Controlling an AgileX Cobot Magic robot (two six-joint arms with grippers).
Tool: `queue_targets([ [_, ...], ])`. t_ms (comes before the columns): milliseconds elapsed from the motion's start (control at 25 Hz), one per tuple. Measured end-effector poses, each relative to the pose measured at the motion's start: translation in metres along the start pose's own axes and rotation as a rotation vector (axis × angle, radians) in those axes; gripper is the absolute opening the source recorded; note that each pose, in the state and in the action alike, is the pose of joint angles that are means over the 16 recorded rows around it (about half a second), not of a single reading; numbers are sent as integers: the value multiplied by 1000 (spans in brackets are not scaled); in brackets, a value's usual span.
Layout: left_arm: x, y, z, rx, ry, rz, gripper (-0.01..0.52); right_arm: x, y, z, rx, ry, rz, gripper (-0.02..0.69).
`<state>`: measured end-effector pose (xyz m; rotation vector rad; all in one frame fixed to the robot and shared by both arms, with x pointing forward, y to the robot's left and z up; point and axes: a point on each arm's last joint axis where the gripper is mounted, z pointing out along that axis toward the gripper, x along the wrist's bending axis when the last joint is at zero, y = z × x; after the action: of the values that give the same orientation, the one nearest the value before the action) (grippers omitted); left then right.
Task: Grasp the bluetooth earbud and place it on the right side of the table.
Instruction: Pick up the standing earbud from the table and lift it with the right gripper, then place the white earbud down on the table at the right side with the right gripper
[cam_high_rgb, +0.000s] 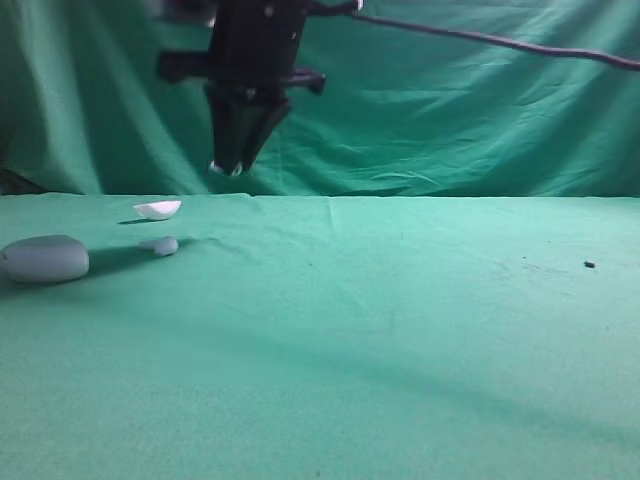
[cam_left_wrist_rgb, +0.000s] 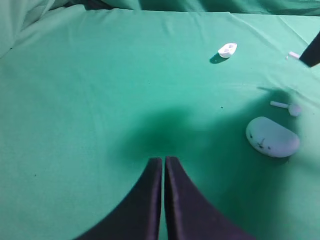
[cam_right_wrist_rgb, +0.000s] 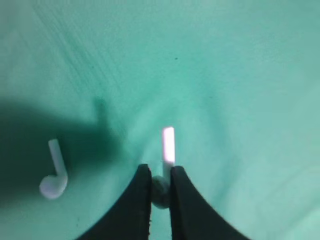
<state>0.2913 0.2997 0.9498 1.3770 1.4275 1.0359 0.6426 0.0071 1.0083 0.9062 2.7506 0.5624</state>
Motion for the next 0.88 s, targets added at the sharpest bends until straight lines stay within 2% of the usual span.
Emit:
queue_targets([
  [240, 0, 0, 0, 0, 0, 0, 0, -32, -14, -67, -35, -56, 121, 86],
  [480, 0, 0, 0, 0, 0, 0, 0, -68, -61, -117, -24, -121, 288, 86],
  [640, 0, 0, 0, 0, 0, 0, 0, -83, -108, -124, 7, -156, 390, 86],
  [880, 0, 0, 0, 0, 0, 0, 0, -82, -185, -95, 80, -174, 512, 86],
])
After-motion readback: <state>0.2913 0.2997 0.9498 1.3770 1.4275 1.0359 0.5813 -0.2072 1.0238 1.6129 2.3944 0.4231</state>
